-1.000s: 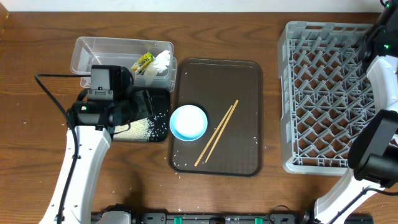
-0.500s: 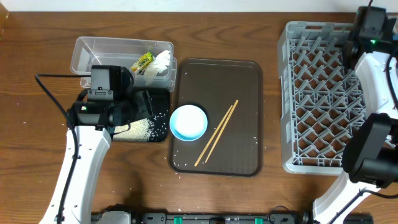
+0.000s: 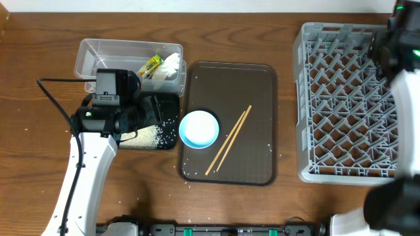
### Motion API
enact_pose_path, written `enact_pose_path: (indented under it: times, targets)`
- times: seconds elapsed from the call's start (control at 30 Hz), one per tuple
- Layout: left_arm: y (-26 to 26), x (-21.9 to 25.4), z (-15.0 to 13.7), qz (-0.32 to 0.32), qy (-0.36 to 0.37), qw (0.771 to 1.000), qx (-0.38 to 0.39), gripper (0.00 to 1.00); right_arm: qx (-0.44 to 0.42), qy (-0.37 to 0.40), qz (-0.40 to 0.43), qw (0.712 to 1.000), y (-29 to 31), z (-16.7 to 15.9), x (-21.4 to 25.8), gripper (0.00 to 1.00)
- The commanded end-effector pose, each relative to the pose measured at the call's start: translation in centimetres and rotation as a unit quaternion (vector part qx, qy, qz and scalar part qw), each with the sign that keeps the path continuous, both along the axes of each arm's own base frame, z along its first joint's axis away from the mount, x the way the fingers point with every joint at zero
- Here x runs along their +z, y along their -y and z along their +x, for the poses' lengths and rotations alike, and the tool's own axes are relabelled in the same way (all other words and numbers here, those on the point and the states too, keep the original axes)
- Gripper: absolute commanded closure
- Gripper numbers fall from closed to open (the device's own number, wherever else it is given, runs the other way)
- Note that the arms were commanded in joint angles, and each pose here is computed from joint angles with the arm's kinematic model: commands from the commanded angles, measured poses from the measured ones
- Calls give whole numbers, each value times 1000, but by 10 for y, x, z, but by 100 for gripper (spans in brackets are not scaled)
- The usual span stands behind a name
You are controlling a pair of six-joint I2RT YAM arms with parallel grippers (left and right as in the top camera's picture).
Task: Sort waste into correct bins and load items into the dishwasher rack
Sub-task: 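Lower the blue plate into the rack's back area and release it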
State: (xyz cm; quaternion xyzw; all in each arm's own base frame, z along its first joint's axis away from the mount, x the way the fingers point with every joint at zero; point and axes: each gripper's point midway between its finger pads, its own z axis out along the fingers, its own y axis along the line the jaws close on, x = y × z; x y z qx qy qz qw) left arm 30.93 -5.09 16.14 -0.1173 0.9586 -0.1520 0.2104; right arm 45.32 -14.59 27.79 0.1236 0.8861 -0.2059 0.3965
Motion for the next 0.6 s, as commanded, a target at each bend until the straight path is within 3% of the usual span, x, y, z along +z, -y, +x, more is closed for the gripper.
enact_pose_path:
  times: [0.0, 0.57]
  targets:
    - [-2, 0, 1, 6, 0, 1000, -1, 36, 93, 50, 101, 989, -54, 2, 23, 19]
    - [-2, 0, 1, 6, 0, 1000, -1, 36, 228, -69, 145, 960, -185, -20, -24, 19]
